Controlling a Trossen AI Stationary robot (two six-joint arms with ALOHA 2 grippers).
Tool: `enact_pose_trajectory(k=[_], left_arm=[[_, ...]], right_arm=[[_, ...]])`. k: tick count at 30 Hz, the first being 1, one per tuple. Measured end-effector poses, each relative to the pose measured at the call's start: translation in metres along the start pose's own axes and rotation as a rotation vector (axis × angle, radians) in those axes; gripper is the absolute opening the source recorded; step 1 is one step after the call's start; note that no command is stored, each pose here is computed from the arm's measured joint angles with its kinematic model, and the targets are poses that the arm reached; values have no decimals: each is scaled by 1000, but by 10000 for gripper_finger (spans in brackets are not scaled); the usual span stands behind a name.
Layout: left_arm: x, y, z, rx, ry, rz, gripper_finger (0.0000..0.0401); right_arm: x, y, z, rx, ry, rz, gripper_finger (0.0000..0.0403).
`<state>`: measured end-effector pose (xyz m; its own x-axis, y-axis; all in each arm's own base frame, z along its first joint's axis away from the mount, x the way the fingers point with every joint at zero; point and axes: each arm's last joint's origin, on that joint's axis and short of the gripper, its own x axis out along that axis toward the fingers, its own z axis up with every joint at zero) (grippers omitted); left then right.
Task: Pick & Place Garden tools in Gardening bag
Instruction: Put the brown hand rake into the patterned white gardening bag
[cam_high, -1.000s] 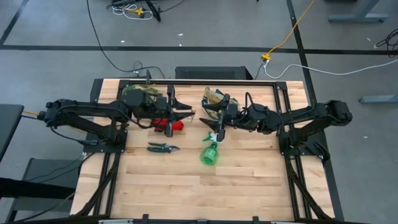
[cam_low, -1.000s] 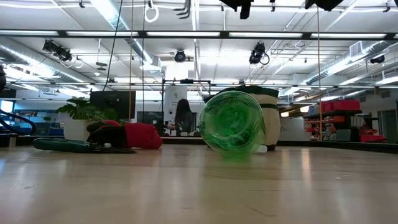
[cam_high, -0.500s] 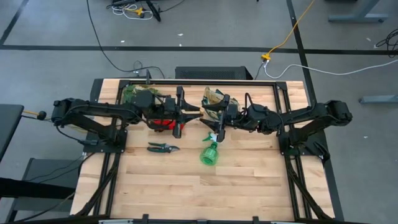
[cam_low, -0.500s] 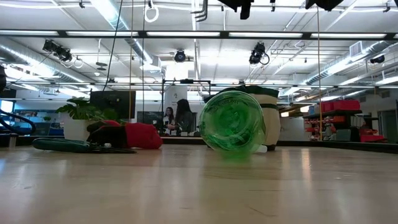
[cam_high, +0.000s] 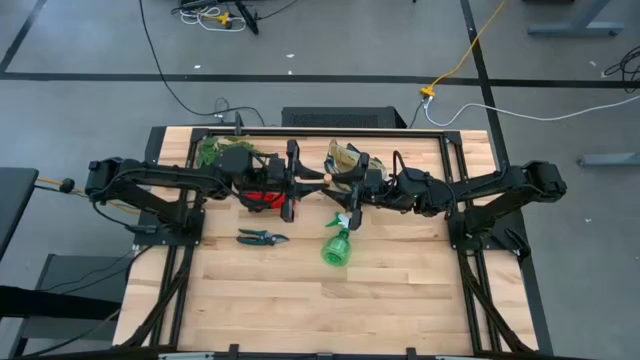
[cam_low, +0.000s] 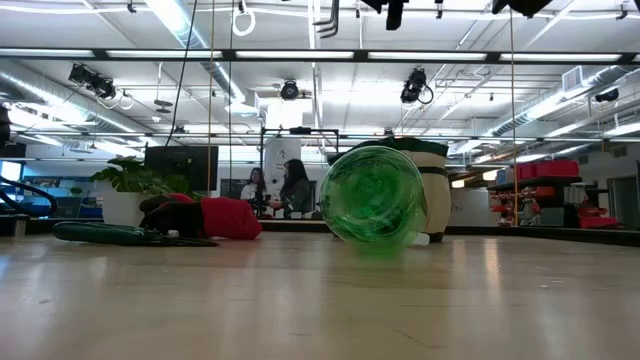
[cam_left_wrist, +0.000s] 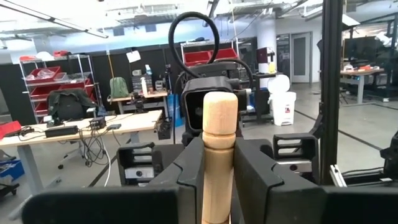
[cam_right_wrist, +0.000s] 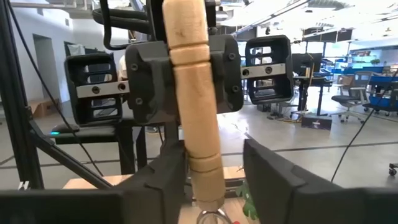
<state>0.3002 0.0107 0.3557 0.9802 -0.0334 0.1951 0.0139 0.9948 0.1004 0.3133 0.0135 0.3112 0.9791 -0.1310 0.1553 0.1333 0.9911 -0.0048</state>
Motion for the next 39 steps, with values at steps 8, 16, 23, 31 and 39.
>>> enact_pose_trajectory(k=[8, 16, 23, 31, 39], left_arm=[[1, 0, -1, -4, 3, 6, 66], [0, 0, -2, -2, 14, 16, 73], [0, 1, -3, 3, 30, 25, 94], [-5, 1, -1, 15, 79, 57, 102], [-22, 1, 7, 36, 165, 77, 102]], right_arm=[[0, 0, 0, -16, 2, 6, 50], [0, 0, -1, -19, 13, 4, 43], [0, 0, -2, -10, 23, -2, 43], [-1, -2, -3, -27, 43, -47, 43], [-6, -6, 4, -58, 58, -152, 43]])
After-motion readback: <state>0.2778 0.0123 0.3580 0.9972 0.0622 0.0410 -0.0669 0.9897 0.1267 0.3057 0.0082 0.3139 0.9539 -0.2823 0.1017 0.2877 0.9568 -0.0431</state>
